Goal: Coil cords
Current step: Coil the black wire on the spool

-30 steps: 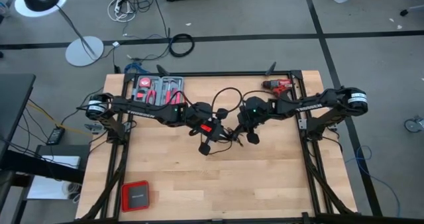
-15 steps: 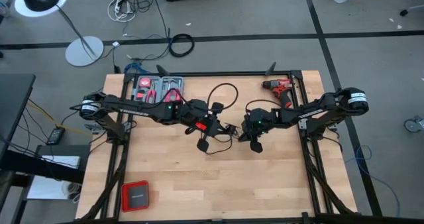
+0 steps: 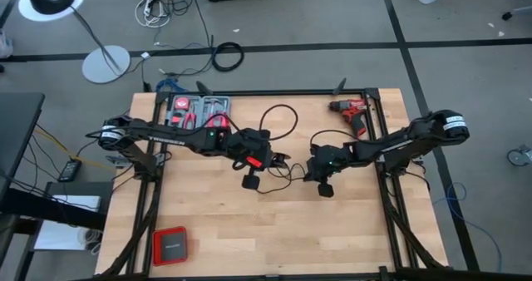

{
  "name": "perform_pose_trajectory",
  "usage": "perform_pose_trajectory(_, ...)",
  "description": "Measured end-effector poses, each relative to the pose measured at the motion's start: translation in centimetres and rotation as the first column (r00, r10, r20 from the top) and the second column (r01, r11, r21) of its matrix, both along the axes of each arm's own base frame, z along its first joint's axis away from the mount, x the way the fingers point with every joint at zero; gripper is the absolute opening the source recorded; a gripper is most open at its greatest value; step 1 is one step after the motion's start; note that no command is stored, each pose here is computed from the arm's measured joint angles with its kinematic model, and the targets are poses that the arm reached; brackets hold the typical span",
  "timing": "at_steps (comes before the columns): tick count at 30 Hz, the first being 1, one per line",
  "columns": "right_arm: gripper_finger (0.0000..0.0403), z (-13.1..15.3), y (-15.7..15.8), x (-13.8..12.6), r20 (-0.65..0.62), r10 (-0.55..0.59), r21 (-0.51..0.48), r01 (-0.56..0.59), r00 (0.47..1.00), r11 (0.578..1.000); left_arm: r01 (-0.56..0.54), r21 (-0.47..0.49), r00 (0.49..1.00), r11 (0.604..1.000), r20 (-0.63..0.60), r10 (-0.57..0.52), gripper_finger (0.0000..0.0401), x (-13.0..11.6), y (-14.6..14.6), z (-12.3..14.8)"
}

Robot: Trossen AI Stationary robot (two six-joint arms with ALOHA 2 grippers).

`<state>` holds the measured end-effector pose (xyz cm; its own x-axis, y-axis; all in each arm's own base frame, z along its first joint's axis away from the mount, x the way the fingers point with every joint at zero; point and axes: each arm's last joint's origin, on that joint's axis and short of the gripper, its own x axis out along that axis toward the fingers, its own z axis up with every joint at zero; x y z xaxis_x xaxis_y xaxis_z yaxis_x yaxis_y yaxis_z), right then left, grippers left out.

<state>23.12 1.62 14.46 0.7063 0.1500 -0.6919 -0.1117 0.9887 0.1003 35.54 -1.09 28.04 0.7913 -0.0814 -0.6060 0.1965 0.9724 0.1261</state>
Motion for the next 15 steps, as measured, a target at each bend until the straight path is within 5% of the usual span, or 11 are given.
perform_pose_trajectory(8,0.0003,2.3,0.5,-1.7,0.034,-0.031,-0.038,0.033,0.999,0.999,-0.107,-0.127,0.993,0.986,-0.055,0.101,0.0,-0.2,0.0,-0.3)
perform_pose_trajectory(15,0.0004,4.4,1.2,-3.5,0.108,-0.122,-0.098,0.132,0.987,0.986,-0.058,-0.114,0.988,0.992,-0.149,0.04,0.0,-0.8,-1.3,0.8)
